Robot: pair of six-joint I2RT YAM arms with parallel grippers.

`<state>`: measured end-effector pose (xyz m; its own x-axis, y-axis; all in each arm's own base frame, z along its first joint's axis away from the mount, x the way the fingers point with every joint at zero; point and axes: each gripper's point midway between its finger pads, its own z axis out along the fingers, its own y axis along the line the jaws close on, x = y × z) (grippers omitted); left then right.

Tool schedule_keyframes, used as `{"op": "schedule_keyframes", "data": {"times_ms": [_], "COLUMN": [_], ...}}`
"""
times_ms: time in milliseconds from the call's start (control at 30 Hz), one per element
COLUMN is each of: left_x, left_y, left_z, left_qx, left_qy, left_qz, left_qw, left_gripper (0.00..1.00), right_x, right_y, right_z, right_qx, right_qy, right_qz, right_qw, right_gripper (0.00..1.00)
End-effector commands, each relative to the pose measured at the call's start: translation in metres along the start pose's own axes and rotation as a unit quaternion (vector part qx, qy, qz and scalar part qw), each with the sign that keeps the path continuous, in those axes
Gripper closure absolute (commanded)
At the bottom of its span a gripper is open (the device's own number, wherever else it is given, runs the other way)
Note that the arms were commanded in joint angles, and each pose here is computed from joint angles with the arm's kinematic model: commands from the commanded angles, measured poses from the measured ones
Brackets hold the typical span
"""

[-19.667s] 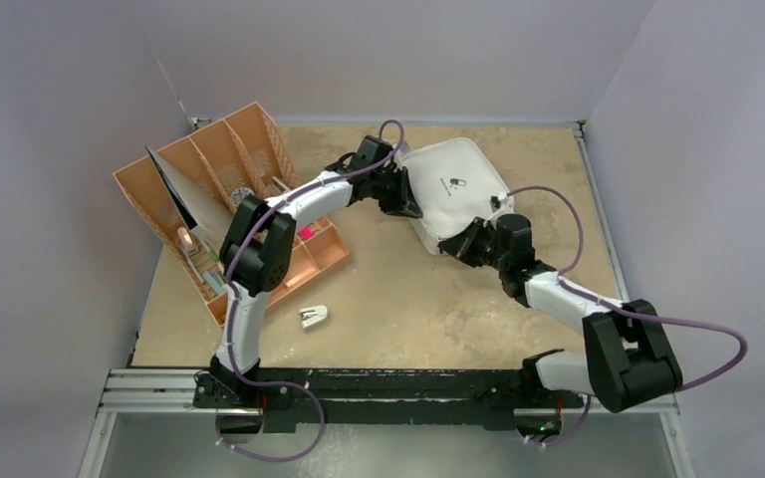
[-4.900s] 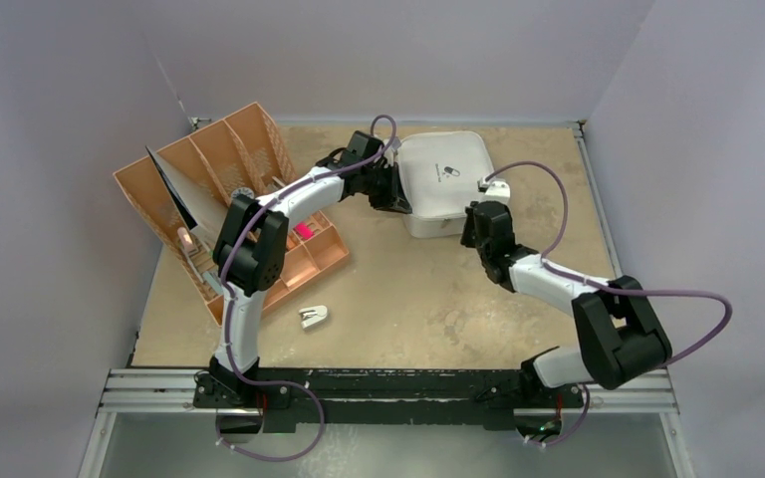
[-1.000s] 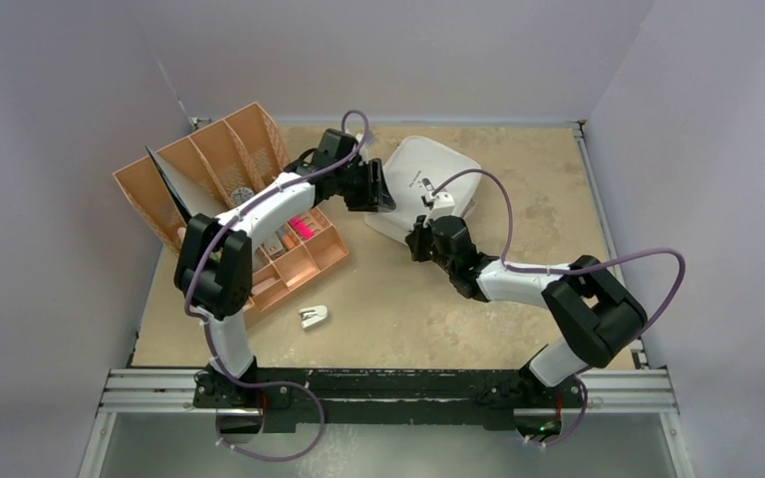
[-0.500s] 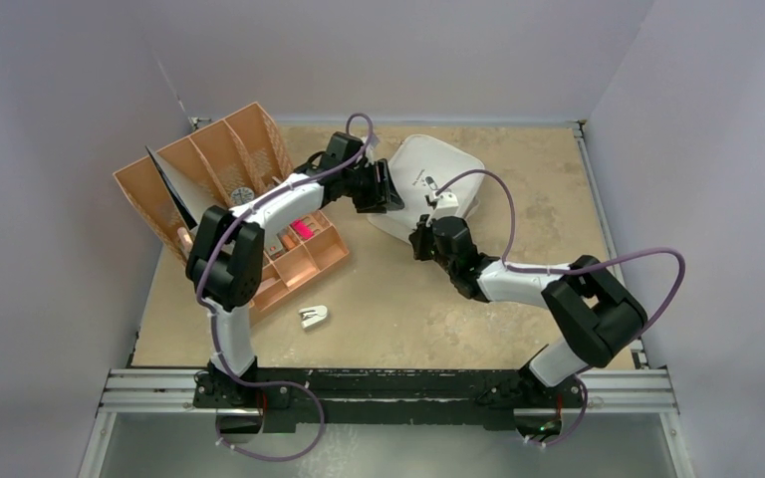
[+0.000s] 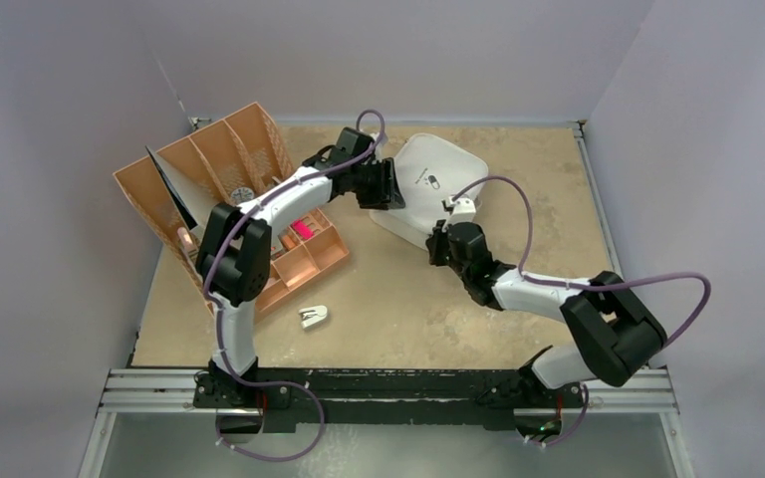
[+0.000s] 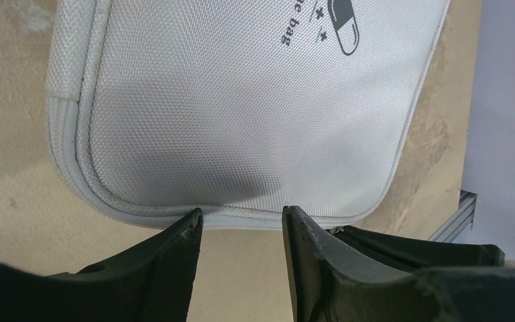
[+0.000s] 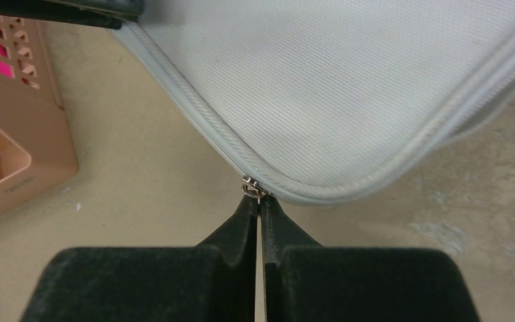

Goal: Organize the medicine kit
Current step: Zip the medicine box at the center of the board.

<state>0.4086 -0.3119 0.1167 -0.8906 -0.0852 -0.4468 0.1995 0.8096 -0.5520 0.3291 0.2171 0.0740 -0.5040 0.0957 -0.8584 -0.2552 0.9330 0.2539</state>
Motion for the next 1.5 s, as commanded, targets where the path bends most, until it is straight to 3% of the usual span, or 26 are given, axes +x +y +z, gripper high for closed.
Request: {"op": "schedule_keyframes", "data": {"times_ms": [0,267,400,567,767,933,1200,1467], "left_x": [0.022,0.017,0.011,-0.017,-0.053,-0.047,-0.030,-0.023], "left_y": [0.085,0.109,0.110,0.088,0.058,0.028,-0.013,-0.017], "left_z": [0.026,0.031,0.029,0.016,-0.027,-0.041,-0.029,0.009], "left_qx": [-0.134,-0.152,-0.149,-0.128,-0.114,-0.045,0.037,0.057], "left_qy": [0.034,0.041,0.039,0.014,-0.053,-0.060,-0.053,-0.034], "left_qz": [0.015,0.006,0.003,0.018,0.031,0.004,-0.028,-0.056], "left_qw": [0.990,0.987,0.988,0.992,0.992,0.997,0.997,0.996], "left_gripper": [0.53,0.56,0.57,0.56,0.44,0.42,0.42,0.42], "right_x": [0.014,0.011,0.006,-0.015,-0.033,-0.045,-0.050,-0.047], "right_y": [-0.044,-0.082,-0.074,-0.054,-0.031,-0.011,0.014,0.006], "right_z": [-0.015,-0.026,-0.017,-0.001,0.020,0.036,0.047,0.044], "right_qx": [0.062,0.111,0.078,0.027,-0.022,-0.059,-0.082,-0.059], "right_qy": [0.032,0.043,0.038,0.007,-0.017,-0.024,-0.031,-0.037], "right_qz": [0.005,-0.008,-0.047,-0.073,-0.075,-0.061,-0.062,-0.051], "right_qw": [0.998,0.993,0.995,0.997,0.997,0.996,0.994,0.996], "right_gripper": [1.00,1.00,1.00,1.00,1.00,1.00,1.00,1.00]}}
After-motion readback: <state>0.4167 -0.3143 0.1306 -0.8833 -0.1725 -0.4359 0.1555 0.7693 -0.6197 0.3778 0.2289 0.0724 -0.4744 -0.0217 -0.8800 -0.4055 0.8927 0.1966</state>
